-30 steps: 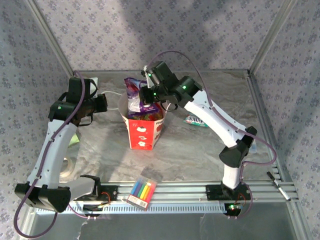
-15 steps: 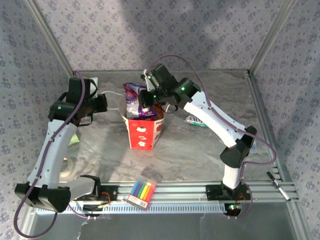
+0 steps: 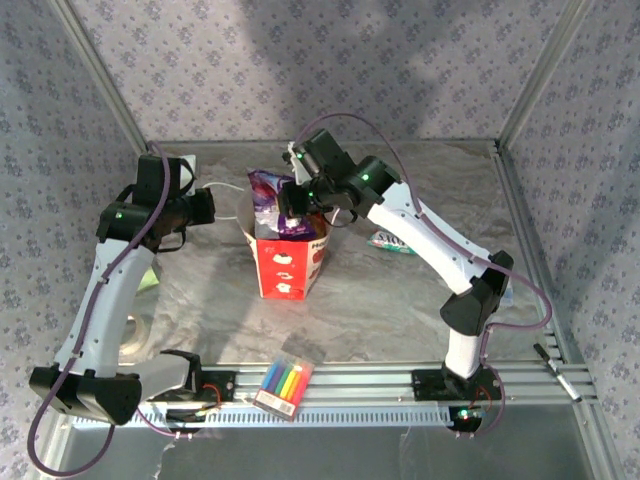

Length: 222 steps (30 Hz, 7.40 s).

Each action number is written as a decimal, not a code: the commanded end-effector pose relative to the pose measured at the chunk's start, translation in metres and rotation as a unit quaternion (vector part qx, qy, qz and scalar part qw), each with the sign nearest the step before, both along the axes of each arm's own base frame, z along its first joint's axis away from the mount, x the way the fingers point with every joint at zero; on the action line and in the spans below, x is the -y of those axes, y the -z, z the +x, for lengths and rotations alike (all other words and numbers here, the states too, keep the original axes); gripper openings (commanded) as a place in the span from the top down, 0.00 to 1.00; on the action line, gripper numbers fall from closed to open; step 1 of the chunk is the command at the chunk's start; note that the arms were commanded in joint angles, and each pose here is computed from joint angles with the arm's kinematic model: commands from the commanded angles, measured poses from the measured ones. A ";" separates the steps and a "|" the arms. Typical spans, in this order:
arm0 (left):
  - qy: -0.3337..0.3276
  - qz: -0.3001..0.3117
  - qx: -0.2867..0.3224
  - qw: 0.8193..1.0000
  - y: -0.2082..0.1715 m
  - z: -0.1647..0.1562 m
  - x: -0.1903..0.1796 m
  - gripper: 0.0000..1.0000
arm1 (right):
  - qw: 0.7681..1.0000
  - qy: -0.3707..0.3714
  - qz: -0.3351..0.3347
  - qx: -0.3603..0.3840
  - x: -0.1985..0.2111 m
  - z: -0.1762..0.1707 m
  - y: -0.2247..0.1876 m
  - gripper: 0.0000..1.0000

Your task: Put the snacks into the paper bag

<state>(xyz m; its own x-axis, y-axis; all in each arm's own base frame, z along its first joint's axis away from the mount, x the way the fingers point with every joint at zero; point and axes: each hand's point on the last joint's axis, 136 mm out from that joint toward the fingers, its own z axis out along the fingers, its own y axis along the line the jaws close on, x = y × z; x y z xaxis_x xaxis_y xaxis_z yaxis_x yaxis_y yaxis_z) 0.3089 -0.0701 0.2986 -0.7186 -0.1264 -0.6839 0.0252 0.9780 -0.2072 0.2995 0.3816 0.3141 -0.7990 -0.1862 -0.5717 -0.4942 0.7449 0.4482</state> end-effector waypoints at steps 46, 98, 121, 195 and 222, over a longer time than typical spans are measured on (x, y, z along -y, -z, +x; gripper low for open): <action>-0.004 -0.012 0.009 1.000 -0.007 0.000 0.000 0.91 | 0.973 0.164 0.054 0.155 0.173 0.005 -0.106 0.41; -0.018 0.000 -0.024 1.000 0.011 0.028 0.001 0.91 | 0.929 0.356 -0.073 -0.073 0.297 0.047 0.106 0.27; -0.022 0.003 -0.032 0.999 0.017 0.030 0.003 0.91 | 0.921 0.345 -0.117 -0.140 0.299 0.053 0.174 0.24; -0.014 0.019 -0.027 0.999 0.012 0.020 -0.001 0.92 | 0.915 0.298 -0.158 -0.221 0.290 0.076 0.265 0.81; -0.009 0.010 -0.002 1.000 0.000 0.012 -0.001 0.92 | 0.941 0.285 -0.171 -0.066 0.273 0.055 0.129 0.96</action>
